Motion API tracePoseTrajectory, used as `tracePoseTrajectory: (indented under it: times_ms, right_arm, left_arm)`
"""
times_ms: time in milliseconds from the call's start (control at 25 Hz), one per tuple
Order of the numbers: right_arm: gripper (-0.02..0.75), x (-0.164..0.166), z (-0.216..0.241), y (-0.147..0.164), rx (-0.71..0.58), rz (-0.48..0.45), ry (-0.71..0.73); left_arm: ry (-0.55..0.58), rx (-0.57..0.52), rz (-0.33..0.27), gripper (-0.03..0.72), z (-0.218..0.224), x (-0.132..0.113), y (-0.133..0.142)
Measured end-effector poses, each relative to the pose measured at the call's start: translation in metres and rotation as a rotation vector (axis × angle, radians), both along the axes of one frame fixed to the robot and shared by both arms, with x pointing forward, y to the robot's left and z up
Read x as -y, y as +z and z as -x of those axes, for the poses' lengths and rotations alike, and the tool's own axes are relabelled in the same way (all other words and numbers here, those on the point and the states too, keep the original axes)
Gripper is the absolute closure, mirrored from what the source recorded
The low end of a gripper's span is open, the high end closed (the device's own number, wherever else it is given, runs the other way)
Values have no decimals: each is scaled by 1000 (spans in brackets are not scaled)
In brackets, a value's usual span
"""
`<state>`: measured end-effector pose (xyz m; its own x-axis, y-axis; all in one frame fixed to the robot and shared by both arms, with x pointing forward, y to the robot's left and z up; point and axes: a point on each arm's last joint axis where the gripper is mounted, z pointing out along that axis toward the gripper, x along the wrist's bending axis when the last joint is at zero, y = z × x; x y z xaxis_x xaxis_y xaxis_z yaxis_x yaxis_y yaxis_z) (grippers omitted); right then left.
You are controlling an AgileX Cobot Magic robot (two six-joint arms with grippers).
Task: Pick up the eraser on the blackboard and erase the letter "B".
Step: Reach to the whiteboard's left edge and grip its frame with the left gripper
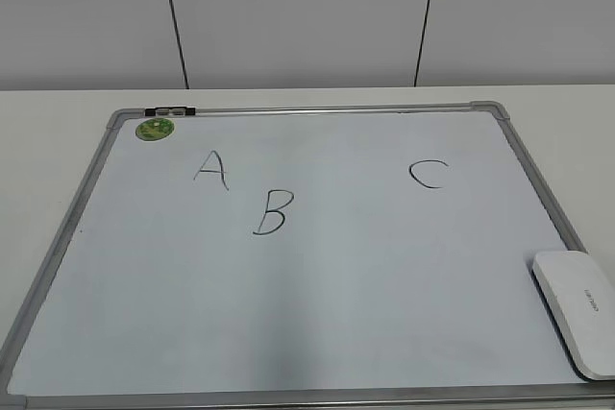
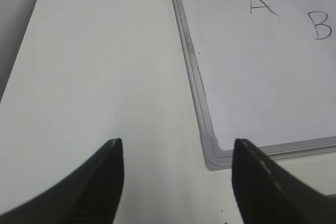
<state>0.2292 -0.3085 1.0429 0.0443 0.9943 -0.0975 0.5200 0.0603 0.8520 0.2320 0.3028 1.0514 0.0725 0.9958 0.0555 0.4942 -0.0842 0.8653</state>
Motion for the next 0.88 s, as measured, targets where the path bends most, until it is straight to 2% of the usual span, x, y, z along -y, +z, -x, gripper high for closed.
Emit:
tracePoseTrajectory:
  times_ms: [360, 560, 880]
  right_arm:
    - [170, 0, 0, 0, 0, 0, 0]
    - [170, 0, 0, 0, 0, 0, 0]
    - [170, 0, 0, 0, 0, 0, 0]
  left_arm:
    - [0, 9, 0, 213, 0, 0, 1]
    - [-2, 91, 6, 207, 1, 0, 22]
    - [-11, 32, 12, 204, -48, 4, 39]
